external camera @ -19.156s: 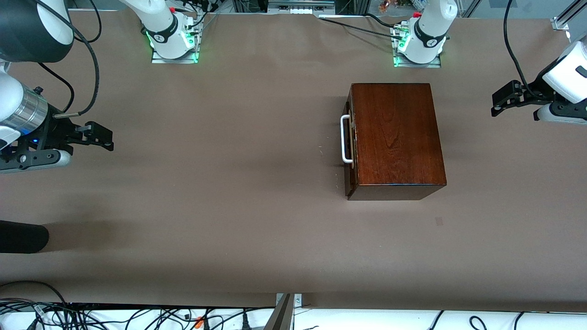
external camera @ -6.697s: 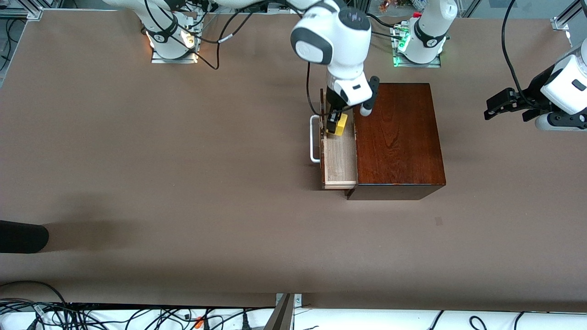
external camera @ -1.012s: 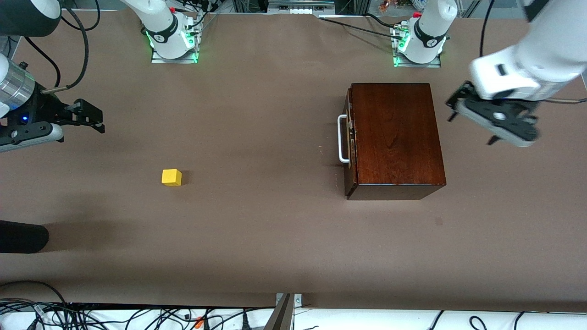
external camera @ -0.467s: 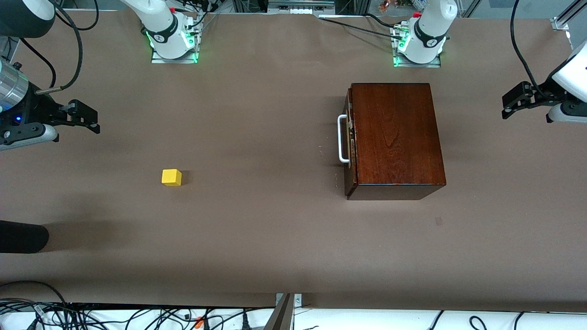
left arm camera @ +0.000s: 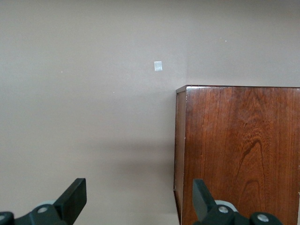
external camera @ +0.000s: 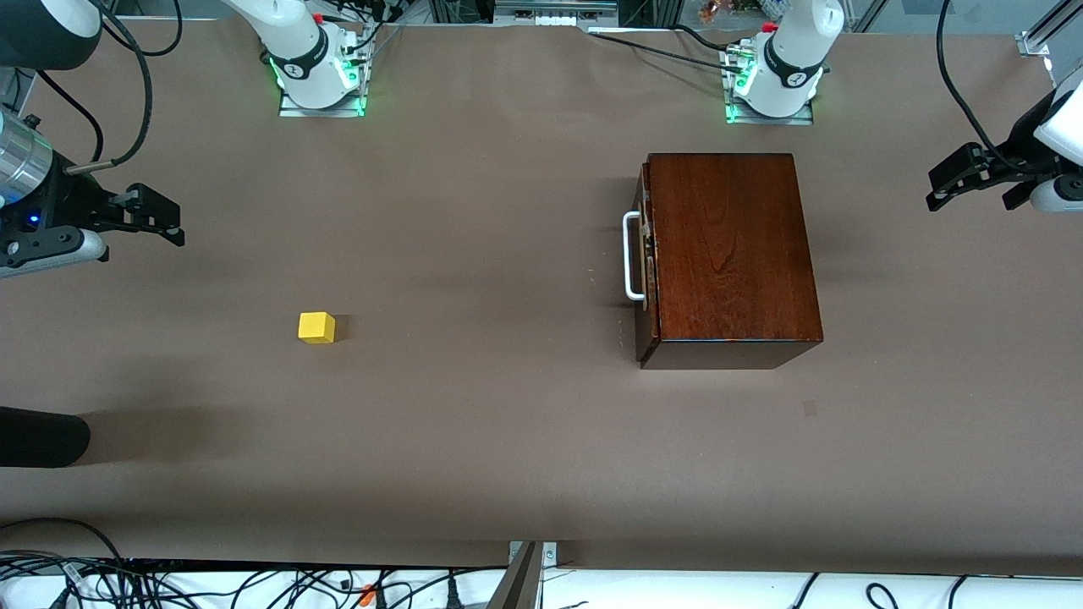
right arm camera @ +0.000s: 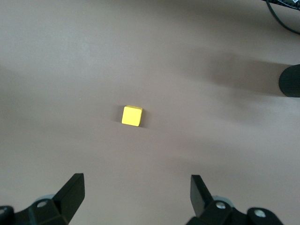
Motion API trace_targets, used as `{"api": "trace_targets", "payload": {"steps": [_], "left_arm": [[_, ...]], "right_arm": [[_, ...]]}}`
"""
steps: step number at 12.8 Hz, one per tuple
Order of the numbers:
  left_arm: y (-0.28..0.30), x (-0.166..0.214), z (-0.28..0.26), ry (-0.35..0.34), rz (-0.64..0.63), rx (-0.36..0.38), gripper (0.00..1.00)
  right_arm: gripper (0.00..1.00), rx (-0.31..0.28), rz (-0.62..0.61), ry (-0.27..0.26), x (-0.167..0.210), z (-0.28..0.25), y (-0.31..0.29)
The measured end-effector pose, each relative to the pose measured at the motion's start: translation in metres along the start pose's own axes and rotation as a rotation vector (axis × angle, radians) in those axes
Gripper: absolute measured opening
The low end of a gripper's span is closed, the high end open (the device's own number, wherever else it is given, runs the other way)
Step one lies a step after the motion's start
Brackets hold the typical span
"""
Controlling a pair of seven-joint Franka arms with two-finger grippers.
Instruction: Open drawer, take yellow block, close drawer
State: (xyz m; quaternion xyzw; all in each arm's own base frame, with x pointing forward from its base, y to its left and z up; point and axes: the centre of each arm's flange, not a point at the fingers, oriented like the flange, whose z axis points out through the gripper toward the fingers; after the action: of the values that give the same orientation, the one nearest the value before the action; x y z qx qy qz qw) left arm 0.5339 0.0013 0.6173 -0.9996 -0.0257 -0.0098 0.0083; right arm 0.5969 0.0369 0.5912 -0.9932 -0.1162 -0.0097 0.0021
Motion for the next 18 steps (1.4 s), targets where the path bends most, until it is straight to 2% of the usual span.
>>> {"api": "trace_targets", "payload": {"steps": [3,5,18], "left_arm": [[0.002,0.0,0.004,-0.038,-0.008,-0.009,1.0],[0.004,0.003,0.009,-0.051,-0.064,-0.024,1.0],[0.005,0.011,0.021,-0.073,-0.1,-0.02,1.0]], "right_arm": [[1.0,0.0,0.001,0.0,0.0,0.0,0.001],[1.0,0.0,0.002,0.0,0.0,0.0,0.001],[1.0,-0.001,0.009,-0.002,-0.001,0.0,0.005]]}}
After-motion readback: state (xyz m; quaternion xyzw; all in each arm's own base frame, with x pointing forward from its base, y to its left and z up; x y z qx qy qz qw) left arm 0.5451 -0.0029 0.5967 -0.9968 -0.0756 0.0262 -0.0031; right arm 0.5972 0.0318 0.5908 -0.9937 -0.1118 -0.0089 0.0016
